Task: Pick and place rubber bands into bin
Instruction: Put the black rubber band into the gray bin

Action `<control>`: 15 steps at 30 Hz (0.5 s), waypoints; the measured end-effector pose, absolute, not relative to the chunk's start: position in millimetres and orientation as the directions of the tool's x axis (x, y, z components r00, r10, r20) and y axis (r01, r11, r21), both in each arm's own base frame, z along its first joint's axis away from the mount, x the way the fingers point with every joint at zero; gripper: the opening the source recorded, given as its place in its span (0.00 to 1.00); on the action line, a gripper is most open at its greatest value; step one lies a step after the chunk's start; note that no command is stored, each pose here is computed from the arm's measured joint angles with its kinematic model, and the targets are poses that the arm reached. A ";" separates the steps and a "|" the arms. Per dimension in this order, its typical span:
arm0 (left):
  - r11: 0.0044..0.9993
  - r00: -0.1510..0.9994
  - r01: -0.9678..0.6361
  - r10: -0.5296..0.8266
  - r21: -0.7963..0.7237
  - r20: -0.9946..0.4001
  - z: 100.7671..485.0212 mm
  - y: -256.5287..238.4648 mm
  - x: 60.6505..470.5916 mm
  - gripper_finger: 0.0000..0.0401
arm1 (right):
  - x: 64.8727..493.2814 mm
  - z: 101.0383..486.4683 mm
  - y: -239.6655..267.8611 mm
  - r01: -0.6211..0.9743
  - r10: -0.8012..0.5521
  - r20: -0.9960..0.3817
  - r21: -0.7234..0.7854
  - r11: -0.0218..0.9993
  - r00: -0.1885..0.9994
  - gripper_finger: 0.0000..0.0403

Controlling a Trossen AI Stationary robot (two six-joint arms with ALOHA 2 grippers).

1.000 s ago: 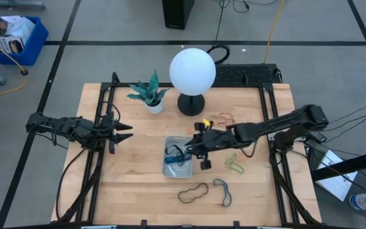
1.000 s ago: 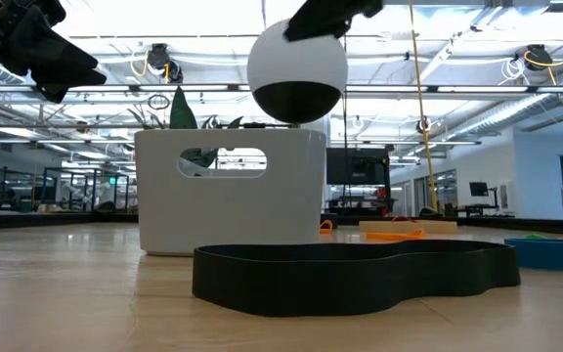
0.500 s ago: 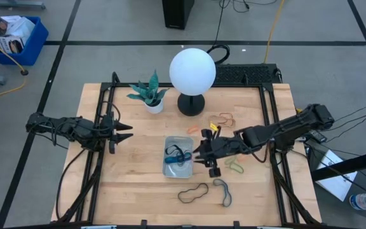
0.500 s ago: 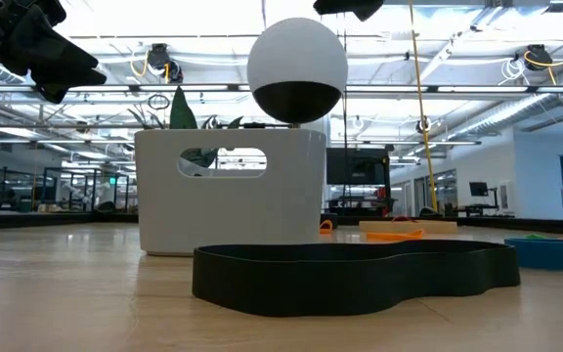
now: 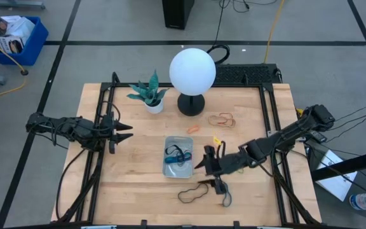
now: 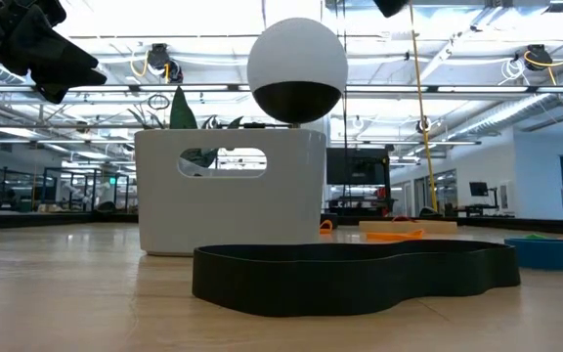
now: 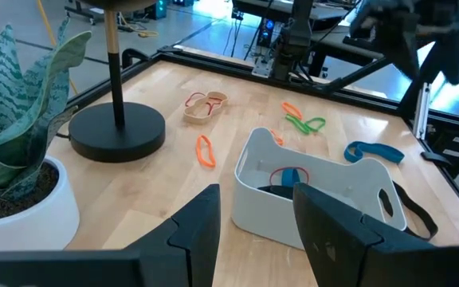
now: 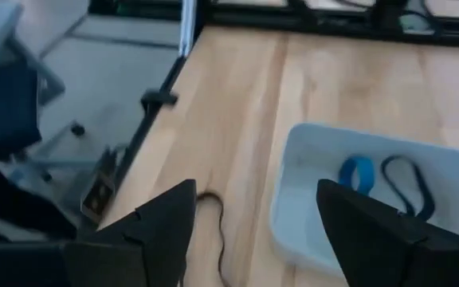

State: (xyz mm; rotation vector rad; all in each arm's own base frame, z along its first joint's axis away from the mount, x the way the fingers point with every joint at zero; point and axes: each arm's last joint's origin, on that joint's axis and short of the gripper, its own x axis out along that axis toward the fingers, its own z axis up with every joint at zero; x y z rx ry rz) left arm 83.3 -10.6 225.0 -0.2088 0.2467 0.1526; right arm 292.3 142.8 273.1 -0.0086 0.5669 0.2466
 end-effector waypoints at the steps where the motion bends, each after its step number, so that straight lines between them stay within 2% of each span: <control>1: 0.967 0.958 -0.175 0.124 -0.187 -0.257 225.0 -10.6 83.3 0.41 | 289.3 267.6 145.3 -0.232 0.219 -0.542 0.046 0.972 0.811 0.64; 7: 0.966 0.958 -0.176 0.125 -0.188 -0.257 225.0 -10.6 83.3 0.41 | 280.3 236.7 150.1 -0.184 0.133 -0.582 -0.030 0.982 0.802 0.60; 12: 0.965 0.958 -0.179 0.126 -0.192 -0.257 225.0 -10.5 83.3 0.41 | 287.7 204.5 155.4 -0.168 0.114 -0.651 -0.021 0.986 0.750 0.57; 15: 0.960 0.958 -0.184 0.127 -0.213 -0.257 225.0 -10.5 83.3 0.41 | 292.8 183.0 160.3 -0.208 0.153 -0.708 0.008 0.978 0.690 0.56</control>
